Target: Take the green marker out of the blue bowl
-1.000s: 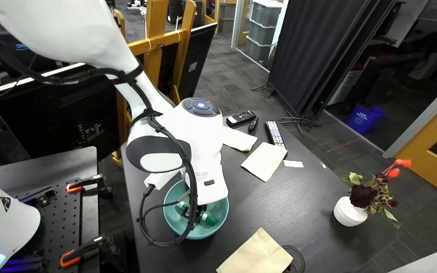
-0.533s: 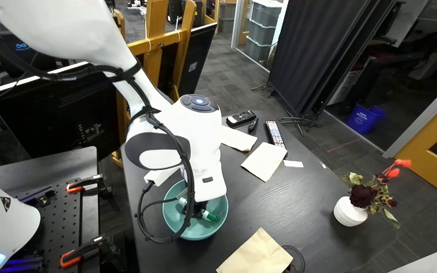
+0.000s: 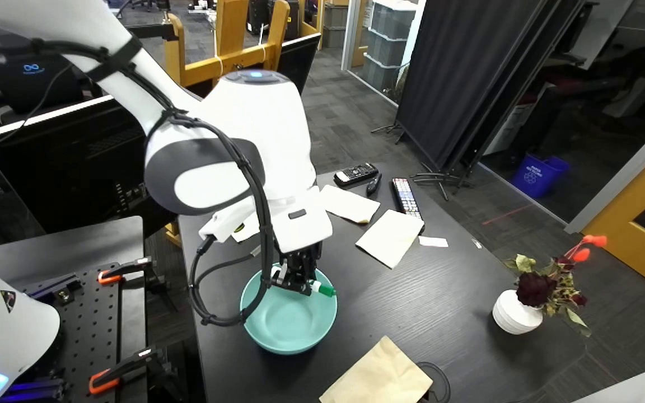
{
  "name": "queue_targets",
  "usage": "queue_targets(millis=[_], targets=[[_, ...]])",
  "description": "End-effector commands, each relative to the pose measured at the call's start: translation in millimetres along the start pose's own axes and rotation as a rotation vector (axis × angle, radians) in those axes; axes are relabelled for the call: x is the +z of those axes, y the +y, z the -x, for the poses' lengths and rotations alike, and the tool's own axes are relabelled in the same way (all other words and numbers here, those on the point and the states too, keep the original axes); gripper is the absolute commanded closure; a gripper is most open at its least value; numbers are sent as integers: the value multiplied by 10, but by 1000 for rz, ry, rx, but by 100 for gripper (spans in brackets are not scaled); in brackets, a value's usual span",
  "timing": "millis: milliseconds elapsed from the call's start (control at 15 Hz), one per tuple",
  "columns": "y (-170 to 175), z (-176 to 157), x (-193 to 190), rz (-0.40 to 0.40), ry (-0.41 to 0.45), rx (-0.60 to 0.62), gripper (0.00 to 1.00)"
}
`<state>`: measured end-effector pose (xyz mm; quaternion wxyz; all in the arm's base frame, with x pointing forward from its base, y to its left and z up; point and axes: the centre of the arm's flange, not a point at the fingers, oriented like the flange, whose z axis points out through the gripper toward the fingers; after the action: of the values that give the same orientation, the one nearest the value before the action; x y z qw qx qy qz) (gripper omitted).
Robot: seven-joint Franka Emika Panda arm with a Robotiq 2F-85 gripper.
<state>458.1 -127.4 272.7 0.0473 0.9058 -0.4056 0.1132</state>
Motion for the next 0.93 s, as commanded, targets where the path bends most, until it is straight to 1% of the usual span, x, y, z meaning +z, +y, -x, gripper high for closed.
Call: queue_targets(millis=[0, 133, 400, 533, 667, 867], targets=[[-61, 212, -622, -76, 47, -27, 95], [-229, 262, -829, -116, 67, -57, 95], [-769, 368, -1088, -176, 73, -114, 95], [-1068, 364, -1078, -194, 48, -136, 95], [-1312, 337, -991, -189, 21, -141, 95], [-1626, 257, -717, -165, -3, -147, 95]])
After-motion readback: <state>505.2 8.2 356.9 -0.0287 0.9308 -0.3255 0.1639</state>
